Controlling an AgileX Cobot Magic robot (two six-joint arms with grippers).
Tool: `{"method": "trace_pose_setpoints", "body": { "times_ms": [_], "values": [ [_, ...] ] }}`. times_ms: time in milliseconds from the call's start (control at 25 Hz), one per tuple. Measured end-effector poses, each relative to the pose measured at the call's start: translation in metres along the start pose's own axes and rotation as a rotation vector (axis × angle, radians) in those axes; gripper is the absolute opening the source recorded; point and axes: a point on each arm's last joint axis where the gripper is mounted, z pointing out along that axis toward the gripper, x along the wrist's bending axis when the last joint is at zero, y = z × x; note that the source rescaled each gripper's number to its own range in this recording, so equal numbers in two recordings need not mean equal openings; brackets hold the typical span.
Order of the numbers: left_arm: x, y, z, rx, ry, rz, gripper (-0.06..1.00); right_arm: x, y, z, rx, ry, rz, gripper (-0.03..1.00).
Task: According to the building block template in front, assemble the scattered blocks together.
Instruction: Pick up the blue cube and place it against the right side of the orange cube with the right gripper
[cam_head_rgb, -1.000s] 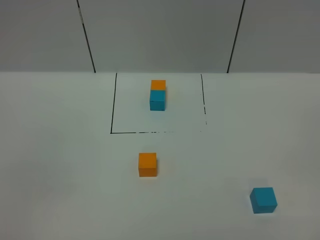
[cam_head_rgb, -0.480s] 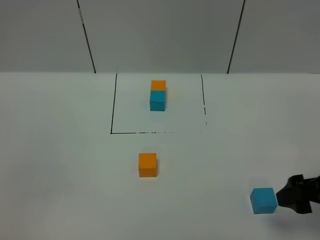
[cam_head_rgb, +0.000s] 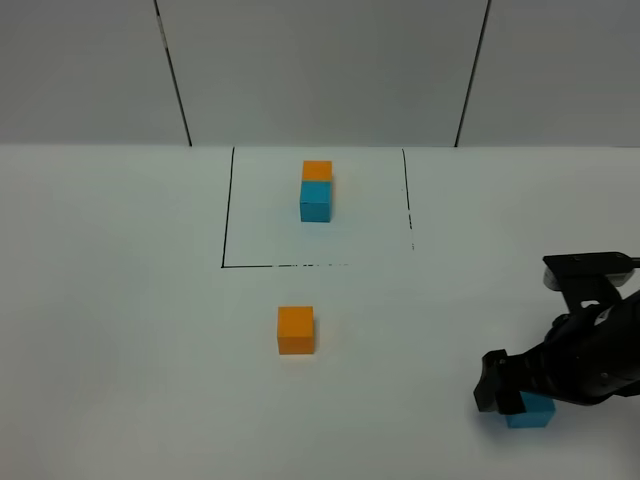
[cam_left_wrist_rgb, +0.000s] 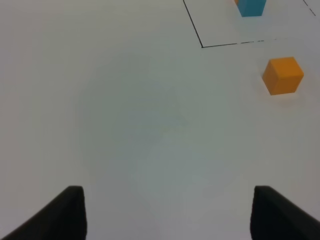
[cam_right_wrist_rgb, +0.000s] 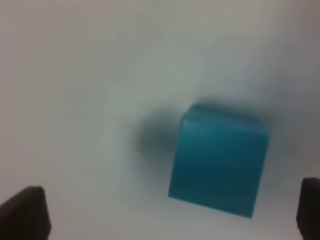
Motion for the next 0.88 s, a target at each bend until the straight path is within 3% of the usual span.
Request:
{"method": "trace_pose_setpoints", "body": {
  "times_ms": [400, 720, 880],
  "values": [
    [0.0, 0.0, 0.0, 0.0, 0.0, 0.0, 0.49, -0.009, 0.003, 0.042, 0.117, -0.08, 0.027, 1.0],
    [0.0, 0.0, 0.0, 0.0, 0.0, -0.001, 0.49, -0.013, 0.005, 0.058, 0.134, -0.093, 0.053, 0.99],
    [0.0, 0.0, 0.0, 0.0, 0.0, -0.001, 0.49, -0.014, 0.004, 0.061, 0.152, -0.1, 0.046, 0.87]
  ]
}}
